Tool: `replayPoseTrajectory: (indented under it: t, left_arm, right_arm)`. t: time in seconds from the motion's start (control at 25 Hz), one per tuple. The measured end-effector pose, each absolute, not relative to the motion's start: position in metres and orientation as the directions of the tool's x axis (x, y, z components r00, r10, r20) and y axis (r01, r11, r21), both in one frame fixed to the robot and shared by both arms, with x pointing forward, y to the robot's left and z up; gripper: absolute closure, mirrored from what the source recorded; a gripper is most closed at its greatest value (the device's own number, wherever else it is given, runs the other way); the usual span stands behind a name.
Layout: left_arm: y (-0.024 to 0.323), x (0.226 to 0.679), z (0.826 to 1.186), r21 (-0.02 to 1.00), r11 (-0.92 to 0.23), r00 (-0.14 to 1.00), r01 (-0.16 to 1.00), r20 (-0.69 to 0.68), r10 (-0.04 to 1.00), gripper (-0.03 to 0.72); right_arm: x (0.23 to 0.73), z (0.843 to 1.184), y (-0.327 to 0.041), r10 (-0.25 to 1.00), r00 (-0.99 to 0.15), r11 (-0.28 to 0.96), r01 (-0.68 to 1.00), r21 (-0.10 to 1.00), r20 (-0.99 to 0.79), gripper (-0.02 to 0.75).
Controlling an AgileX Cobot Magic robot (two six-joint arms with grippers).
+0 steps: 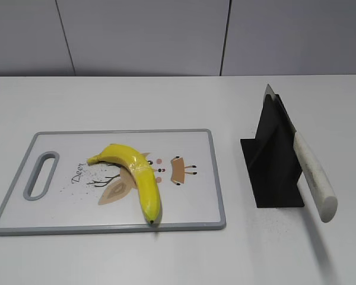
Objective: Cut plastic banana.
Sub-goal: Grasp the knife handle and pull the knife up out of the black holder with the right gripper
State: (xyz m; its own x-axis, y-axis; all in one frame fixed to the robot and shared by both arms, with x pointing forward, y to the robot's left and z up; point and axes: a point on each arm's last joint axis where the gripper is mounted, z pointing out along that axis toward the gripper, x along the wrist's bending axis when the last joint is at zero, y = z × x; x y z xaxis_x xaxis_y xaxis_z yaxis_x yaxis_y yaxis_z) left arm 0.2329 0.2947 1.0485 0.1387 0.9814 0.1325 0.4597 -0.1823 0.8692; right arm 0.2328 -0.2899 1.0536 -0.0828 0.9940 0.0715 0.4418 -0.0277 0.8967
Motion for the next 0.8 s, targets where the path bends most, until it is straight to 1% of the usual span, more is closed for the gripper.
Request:
replayPoseTrajectory:
  t: [0.8]
  left_arm:
    - [0.2947,0.2329,1.0485,0.869,-0.182,0.139,0.460,0.132,0.981,0.262]
  right_arm:
    - [0.2328,1.0536,-0.2899,0.994,-0.083,-0.028,0.442,0.897,0.072,0.244]
